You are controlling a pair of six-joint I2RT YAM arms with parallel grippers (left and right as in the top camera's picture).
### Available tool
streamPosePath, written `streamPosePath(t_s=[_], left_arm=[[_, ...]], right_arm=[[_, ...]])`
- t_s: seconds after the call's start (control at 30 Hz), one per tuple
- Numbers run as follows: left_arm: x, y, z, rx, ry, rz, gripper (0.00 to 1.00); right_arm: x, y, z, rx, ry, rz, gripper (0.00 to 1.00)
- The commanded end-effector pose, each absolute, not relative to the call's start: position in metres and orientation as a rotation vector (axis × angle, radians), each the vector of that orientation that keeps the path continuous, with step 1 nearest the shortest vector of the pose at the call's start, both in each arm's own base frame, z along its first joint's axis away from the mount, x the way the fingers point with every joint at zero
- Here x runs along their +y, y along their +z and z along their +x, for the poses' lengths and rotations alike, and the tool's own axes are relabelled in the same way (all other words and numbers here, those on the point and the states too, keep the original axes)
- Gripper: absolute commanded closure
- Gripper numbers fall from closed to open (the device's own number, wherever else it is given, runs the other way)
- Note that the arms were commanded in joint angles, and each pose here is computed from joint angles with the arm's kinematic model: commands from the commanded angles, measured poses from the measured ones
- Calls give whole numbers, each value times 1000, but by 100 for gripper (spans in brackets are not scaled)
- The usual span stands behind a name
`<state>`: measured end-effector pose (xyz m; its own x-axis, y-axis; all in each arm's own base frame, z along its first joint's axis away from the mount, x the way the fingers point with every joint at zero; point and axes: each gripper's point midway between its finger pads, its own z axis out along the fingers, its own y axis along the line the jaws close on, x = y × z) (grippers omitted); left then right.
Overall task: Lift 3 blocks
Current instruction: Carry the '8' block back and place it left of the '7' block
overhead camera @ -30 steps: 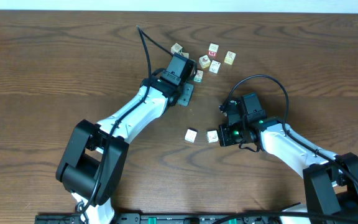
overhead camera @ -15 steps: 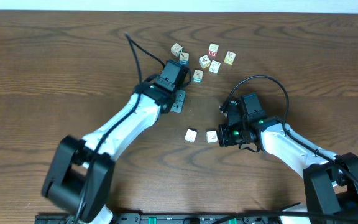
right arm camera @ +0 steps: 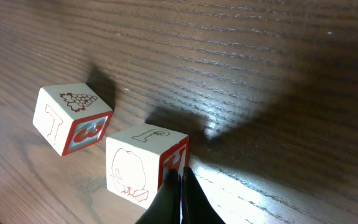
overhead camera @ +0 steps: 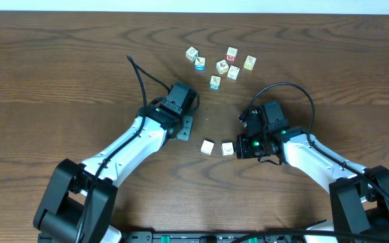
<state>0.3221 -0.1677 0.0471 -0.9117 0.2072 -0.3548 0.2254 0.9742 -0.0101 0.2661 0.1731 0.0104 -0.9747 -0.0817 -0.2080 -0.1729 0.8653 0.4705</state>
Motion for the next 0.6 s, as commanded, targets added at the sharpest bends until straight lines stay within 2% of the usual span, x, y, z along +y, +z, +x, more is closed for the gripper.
streamPosePath(t_s=[0.0,0.4,0.57], left_arm=[[-176,42,308,2807,-178,310,93],[-178,4,255,2953,-299,373,92],[-201,1,246,2918,-336,432,93]], right_arm=[[179,12,264,2860,777,-195,99],[179,12,264,2863,776,-195,99],[179,12,264,2863,776,-194,99]])
